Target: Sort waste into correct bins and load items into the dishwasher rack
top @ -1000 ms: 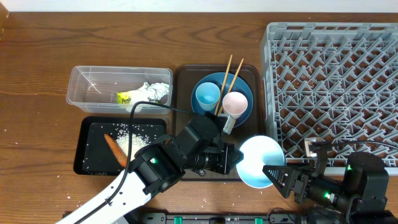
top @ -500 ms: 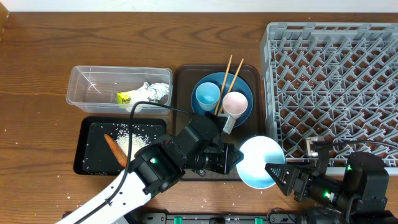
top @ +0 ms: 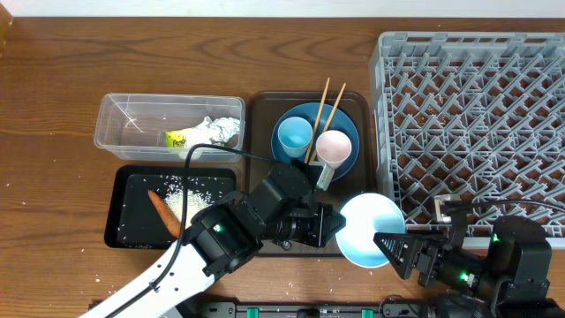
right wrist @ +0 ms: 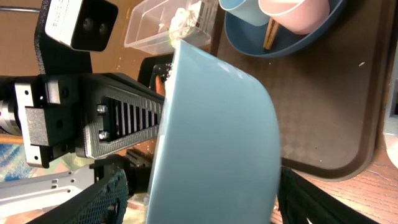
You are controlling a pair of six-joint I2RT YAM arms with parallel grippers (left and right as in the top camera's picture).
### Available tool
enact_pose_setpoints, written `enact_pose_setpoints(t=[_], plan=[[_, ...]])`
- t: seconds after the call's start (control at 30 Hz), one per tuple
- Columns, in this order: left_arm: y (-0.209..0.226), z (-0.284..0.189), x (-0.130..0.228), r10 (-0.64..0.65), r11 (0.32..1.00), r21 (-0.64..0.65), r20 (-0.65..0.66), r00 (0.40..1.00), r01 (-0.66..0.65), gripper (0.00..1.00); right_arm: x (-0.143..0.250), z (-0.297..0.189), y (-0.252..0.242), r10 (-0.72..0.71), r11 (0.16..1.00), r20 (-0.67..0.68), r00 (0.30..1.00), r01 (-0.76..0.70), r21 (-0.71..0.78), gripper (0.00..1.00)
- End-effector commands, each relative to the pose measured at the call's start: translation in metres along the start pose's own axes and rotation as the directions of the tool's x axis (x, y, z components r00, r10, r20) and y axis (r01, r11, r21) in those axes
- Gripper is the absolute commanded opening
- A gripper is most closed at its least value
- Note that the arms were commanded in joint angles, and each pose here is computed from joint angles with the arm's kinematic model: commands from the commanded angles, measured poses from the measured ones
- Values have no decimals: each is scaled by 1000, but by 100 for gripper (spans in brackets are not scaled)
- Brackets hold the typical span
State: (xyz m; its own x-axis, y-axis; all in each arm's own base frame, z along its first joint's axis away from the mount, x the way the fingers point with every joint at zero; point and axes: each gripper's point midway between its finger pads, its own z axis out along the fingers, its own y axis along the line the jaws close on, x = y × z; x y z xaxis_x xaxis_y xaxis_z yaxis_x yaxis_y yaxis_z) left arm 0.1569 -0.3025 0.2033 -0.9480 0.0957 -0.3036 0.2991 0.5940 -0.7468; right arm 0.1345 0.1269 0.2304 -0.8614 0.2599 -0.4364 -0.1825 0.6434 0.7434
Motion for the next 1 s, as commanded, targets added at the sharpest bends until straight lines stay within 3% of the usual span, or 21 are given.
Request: enact_pose_setpoints(t=[0.0,0.5,0.97], plan=[[-4,-3,0,15,1000,16,4,1000,-15,6,-1,0,0,3,1000,-1,1000,-3,0,75],[-4,-3,0,15,1000,16,4,1000,-15,7,4,0,9,29,998,-29,999,-31,-54,70],[-4,-3,1,15,1000,16,3,1000,-15,8,1,0,2,32,999,-12,999,-32,-14,61]])
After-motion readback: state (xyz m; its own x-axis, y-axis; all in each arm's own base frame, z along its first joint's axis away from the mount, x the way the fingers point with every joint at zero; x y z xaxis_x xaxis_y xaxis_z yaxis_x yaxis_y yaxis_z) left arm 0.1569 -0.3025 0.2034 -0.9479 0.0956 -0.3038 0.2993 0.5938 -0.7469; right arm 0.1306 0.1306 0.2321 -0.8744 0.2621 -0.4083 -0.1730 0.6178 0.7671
